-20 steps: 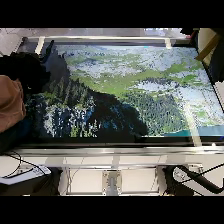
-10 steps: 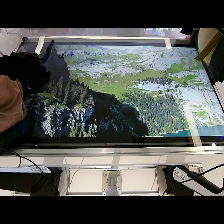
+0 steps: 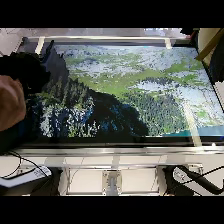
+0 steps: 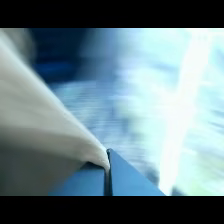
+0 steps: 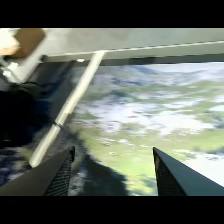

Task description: Fold the clothes and pants, and hang the long-sleeved shirts on hangers.

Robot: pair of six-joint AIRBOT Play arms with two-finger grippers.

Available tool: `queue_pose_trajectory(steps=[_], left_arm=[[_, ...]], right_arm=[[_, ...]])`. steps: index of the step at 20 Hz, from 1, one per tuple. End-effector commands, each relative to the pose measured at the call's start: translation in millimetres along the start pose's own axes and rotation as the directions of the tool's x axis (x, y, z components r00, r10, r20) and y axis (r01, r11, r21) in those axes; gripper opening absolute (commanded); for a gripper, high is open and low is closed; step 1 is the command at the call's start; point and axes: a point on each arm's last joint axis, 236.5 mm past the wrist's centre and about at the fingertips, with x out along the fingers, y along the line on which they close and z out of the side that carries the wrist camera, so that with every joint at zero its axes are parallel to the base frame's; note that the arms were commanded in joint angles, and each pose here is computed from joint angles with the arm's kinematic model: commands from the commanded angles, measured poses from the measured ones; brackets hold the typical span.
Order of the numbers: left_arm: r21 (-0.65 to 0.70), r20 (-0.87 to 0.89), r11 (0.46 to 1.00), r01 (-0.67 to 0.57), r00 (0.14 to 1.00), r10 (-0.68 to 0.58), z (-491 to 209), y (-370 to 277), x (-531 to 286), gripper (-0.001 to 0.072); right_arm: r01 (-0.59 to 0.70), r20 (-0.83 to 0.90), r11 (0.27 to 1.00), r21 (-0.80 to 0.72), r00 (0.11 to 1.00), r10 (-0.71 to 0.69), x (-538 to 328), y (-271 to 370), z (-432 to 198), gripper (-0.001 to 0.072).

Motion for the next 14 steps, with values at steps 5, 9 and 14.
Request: queue_pose_trajectory(steps=[5,9,14], left_arm=[[0.283,-0.457,0.671,0.685,0.711,-0.534,-195.8,-360.9,-11.5,0.0023],[0.399,-0.660,0.554,0.731,0.648,-0.380,-361.1,-427.8,21.6,0.0023],[0.487,-0.642,0.641,0.593,0.741,-0.197,-423.0,-404.3,100.1,0.0627]], right_arm=[[0.679,-0.173,0.709,-0.189,0.688,-0.705,-90.3,-151.9,-45.5,0.0543],[0.639,-0.256,0.748,-0.183,0.703,-0.663,-57.0,-168.7,-65.4,0.0543],[0.580,-0.373,0.800,-0.157,0.715,-0.591,-13.0,-188.9,-92.7,0.0542]])
